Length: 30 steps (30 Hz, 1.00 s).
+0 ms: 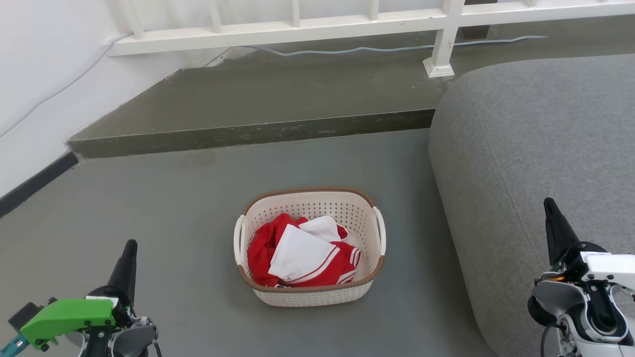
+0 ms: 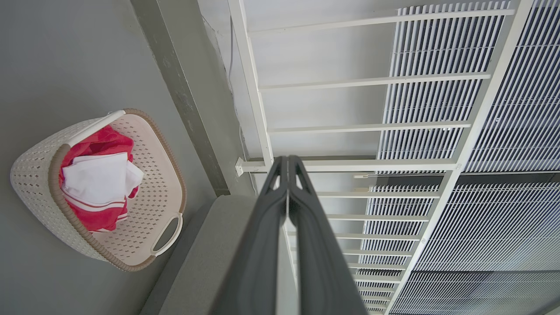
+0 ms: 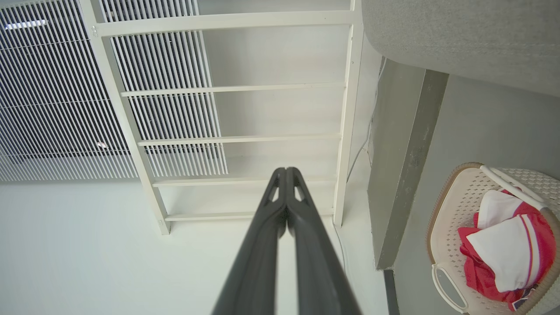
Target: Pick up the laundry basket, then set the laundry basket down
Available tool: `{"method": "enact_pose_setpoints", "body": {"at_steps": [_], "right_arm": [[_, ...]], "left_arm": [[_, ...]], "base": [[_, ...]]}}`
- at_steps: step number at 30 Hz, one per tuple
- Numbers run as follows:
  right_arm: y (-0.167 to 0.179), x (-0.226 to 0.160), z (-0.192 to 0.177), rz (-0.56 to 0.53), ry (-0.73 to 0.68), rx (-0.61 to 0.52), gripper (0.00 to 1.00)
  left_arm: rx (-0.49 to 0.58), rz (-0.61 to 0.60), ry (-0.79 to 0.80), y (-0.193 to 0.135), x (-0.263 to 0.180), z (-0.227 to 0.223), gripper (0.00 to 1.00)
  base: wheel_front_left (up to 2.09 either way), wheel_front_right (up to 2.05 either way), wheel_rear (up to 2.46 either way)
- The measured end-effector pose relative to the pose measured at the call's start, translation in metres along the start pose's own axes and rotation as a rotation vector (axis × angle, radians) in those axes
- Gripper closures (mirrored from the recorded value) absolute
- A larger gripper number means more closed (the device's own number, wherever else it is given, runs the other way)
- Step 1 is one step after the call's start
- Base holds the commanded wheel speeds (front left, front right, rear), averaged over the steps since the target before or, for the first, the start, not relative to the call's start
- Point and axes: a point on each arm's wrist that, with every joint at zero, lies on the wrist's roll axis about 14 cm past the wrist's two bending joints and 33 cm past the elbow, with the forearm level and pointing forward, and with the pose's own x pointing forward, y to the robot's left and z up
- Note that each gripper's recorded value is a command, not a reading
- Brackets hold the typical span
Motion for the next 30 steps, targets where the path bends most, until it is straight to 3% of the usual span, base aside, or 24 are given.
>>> {"method": "enact_pose_setpoints", "body": {"at_steps": [30], "right_arm": [[0.0001, 0.0000, 0.0004, 0.000, -0.002, 0.001, 1.00]], "left_arm": [[0.000, 0.000, 0.000, -0.0001, 0.0000, 0.0001, 1.00]], "base": [[0.00, 0.00, 0.00]]}}
